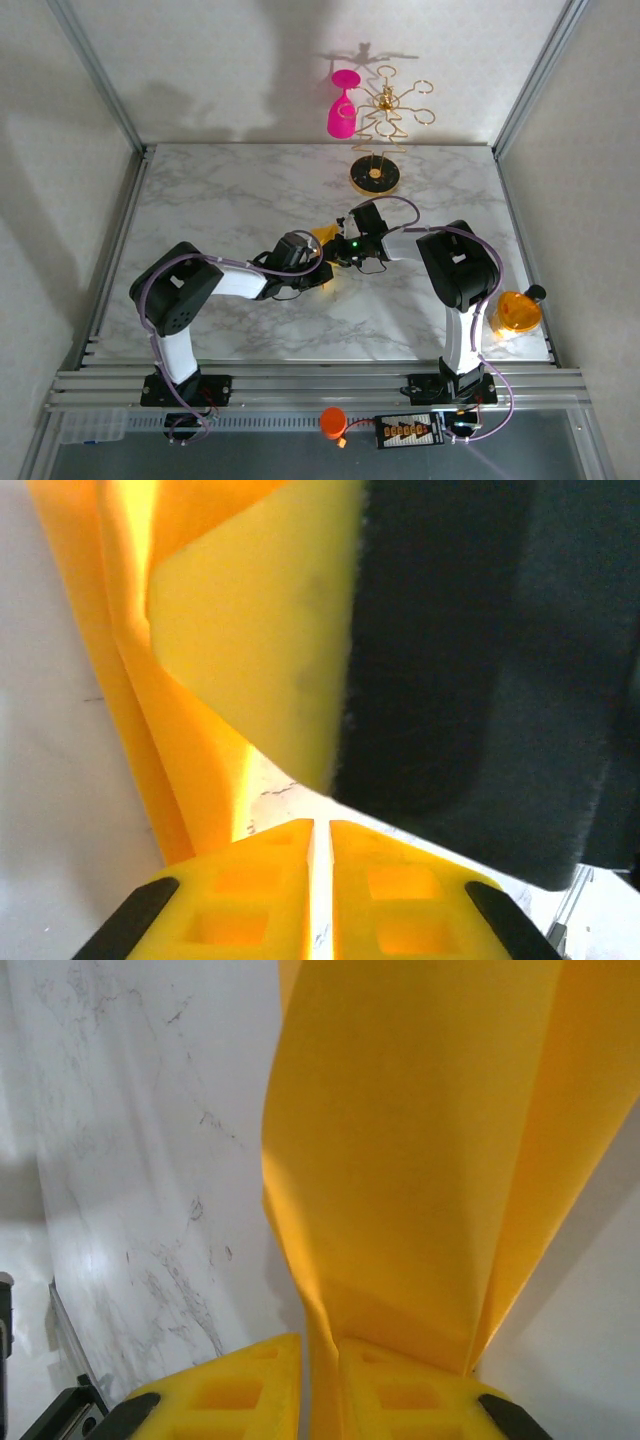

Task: Fold a paper plane with a square sheet of paper (pick it up from the middle)
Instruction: Fold the wing for the fifth time at the center of the table.

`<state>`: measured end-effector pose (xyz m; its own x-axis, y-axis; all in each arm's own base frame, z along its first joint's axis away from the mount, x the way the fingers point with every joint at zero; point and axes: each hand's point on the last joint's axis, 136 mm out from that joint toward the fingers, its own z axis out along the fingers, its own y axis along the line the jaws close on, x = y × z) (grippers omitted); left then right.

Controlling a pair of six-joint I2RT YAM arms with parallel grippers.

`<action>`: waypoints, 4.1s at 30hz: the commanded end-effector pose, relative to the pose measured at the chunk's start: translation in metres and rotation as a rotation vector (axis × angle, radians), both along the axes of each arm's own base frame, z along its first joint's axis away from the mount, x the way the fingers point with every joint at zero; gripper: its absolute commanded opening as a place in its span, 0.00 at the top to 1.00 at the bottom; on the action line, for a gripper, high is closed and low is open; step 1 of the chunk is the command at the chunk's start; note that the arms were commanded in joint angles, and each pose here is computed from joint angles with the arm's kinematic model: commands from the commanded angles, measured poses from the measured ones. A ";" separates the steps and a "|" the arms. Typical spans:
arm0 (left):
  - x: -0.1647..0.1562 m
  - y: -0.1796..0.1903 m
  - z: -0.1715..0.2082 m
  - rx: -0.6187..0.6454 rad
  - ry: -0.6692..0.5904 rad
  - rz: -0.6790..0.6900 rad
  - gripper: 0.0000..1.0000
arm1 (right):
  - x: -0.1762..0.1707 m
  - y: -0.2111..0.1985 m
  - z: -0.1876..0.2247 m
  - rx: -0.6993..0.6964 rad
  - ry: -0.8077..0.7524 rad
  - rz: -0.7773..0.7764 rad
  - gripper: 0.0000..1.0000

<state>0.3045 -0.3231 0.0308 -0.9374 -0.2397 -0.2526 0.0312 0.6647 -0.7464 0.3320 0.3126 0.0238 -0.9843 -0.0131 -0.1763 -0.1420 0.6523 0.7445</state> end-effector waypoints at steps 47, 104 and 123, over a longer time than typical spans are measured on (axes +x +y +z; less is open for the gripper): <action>-0.068 0.011 -0.040 0.182 0.128 -0.106 0.92 | -0.006 -0.021 -0.055 -0.184 0.114 -0.083 0.83; 0.009 0.046 -0.029 0.180 0.102 0.210 1.00 | 0.027 -0.001 0.030 -0.050 0.003 -0.266 0.82; -0.009 0.047 -0.036 0.232 0.132 0.095 1.00 | 0.047 -0.018 0.027 -0.173 -0.261 0.077 0.80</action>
